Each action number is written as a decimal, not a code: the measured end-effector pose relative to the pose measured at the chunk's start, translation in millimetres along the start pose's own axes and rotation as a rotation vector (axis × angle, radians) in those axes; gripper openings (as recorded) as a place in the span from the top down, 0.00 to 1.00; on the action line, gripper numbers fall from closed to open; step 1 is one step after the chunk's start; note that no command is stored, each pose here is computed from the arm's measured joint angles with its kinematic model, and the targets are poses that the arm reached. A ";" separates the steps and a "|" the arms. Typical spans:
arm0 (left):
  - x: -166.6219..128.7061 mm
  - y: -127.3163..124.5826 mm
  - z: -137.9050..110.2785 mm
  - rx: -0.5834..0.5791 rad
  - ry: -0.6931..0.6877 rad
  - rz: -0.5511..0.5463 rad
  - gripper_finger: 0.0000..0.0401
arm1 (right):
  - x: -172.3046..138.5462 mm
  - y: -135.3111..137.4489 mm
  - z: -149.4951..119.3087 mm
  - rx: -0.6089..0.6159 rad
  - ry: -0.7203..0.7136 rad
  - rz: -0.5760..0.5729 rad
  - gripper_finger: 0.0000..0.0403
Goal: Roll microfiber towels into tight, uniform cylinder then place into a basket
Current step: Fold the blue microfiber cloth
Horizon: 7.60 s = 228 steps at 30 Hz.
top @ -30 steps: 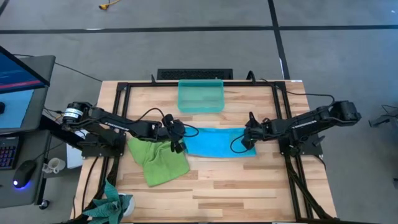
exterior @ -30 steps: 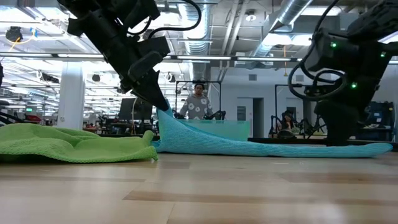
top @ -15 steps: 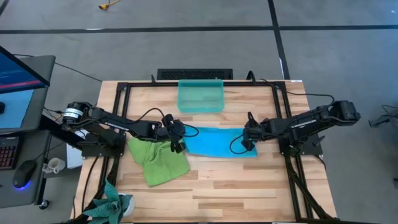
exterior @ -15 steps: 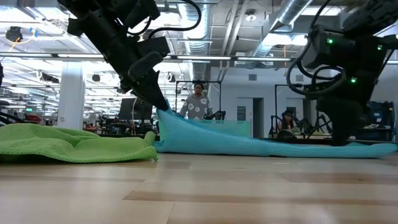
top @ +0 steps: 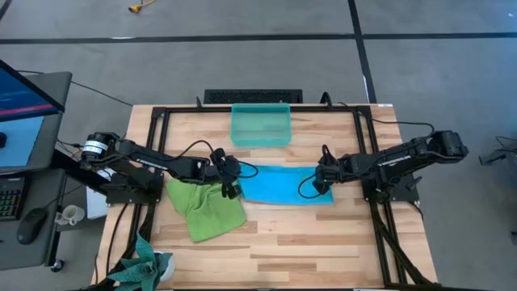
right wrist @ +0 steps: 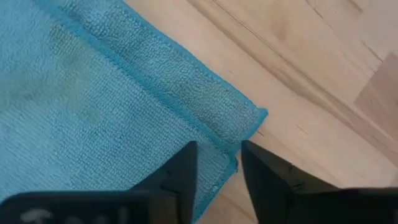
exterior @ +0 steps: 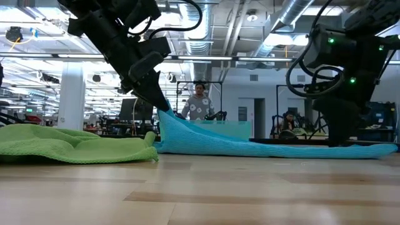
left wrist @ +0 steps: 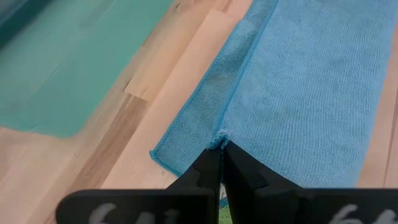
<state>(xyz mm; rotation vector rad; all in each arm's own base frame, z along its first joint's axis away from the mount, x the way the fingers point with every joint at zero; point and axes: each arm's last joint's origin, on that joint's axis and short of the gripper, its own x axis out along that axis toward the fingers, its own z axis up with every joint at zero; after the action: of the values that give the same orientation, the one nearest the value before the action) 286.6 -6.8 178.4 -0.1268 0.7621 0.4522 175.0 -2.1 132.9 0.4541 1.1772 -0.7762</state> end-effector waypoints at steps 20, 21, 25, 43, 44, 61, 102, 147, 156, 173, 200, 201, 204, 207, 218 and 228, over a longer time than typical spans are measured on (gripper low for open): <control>0.0 -0.1 -0.1 -0.004 0.000 0.000 1.00 | -0.4 -0.6 -2.3 -0.004 0.059 0.024 0.84; 0.0 0.0 -0.1 -0.004 0.000 0.000 1.00 | -0.4 -0.9 -2.6 -0.005 0.062 0.021 0.86; 0.0 0.0 0.0 -0.004 0.000 0.000 1.00 | -0.5 -1.4 -3.0 -0.007 0.066 0.016 0.94; 0.0 0.0 -0.2 -0.003 0.001 0.000 1.00 | -7.5 -1.7 -3.6 0.038 0.096 -0.032 0.95; 0.0 -0.1 -0.1 -0.003 0.000 0.000 1.00 | -7.6 -1.7 -3.6 0.037 0.095 -0.032 0.94; -1.5 -4.6 2.0 0.044 -0.034 -0.020 1.00 | -46.5 27.6 20.3 -0.137 -0.259 0.101 0.82; -22.3 -47.4 12.1 0.258 -0.273 -0.267 1.00 | 13.5 100.6 59.7 -0.758 -0.655 0.252 0.53; -57.8 -59.7 12.8 0.251 -0.409 -0.088 1.00 | 16.0 82.4 55.7 -0.629 -0.144 0.261 0.70; -61.0 -60.0 13.0 0.260 -0.420 -0.075 1.00 | 16.3 77.0 51.6 -0.617 -0.064 0.220 0.71; -67.4 -55.0 10.7 0.261 -0.402 0.004 1.00 | 2.5 73.4 46.6 -0.508 0.114 0.116 0.71; -84.9 -56.7 6.2 0.246 -0.415 0.026 1.00 | -7.3 69.8 16.9 -0.451 0.270 -0.025 0.71; -84.9 -56.7 6.2 0.246 -0.415 0.026 1.00 | -7.8 69.0 15.6 -0.444 0.280 -0.037 0.71; -84.9 -56.8 6.1 0.246 -0.415 0.026 1.00 | -9.5 68.4 11.7 -0.442 0.294 -0.061 0.71; -84.8 -56.7 6.1 0.246 -0.415 0.027 1.00 | -10.5 69.7 9.6 -0.456 0.279 -0.072 0.71; -84.4 -56.6 5.1 0.255 -0.405 0.026 1.00 | -16.3 66.8 9.1 -0.456 0.279 -0.074 0.96; -83.6 -55.1 7.3 0.266 -0.402 0.036 1.00 | -61.0 58.8 7.4 -0.393 0.102 0.047 0.98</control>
<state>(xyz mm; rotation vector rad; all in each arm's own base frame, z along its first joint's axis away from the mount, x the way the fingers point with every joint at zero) 262.6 -83.3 238.6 0.2218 0.4228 0.3900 212.9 50.2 188.2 0.1949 1.3725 -0.4685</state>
